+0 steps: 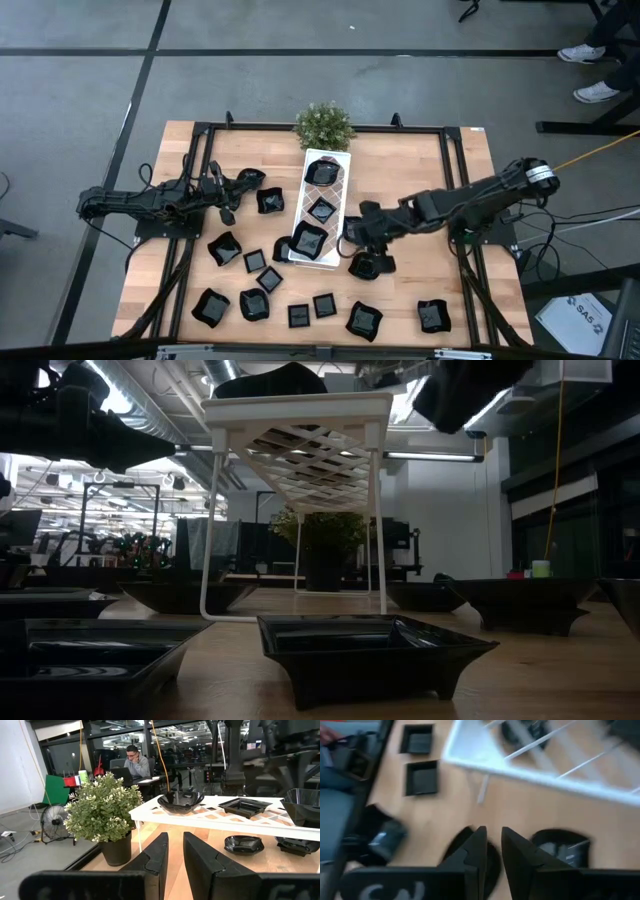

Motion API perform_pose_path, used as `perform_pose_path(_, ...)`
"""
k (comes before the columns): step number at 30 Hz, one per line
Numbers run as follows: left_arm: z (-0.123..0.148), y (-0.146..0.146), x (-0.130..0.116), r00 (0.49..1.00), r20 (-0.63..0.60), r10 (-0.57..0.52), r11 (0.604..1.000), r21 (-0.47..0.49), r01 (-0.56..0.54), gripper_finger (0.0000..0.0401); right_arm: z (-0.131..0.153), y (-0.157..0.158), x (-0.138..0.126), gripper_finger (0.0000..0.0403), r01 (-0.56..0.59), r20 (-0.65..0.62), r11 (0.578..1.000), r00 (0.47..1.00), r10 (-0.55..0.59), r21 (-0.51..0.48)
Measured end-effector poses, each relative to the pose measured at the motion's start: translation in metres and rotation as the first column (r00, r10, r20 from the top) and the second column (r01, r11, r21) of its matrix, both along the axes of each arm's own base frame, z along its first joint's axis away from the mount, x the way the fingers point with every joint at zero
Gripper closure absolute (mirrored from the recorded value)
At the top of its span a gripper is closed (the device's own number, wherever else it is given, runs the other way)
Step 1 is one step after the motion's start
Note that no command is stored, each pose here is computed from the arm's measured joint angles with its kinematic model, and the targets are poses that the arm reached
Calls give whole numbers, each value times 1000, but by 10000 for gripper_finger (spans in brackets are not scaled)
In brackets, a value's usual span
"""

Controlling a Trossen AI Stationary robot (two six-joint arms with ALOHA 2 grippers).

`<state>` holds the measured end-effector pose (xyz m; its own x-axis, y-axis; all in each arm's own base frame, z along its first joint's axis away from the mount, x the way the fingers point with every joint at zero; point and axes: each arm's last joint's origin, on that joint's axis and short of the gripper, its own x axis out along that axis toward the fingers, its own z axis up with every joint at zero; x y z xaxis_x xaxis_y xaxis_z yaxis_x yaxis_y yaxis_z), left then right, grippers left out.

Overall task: Pick & Place Mini shaped plates
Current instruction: Stack the distorted square plate on top of the distorted square plate on the shelf

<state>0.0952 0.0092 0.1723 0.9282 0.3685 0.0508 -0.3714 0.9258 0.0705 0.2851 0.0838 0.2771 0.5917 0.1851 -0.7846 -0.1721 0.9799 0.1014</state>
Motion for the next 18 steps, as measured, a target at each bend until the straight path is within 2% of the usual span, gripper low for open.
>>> perform_pose_path(11, 0, 0, 0, 1000, 0, 0, 1000, 0, 0, 347, -2, 39, -19, 344, 52, -158, 972, 987, -15, 231)
perform_pose_path(18, 0, 0, 0, 1000, 0, 0, 1000, 0, 0, 349, -2, 62, -29, 344, 57, -172, 963, 985, -12, 264)
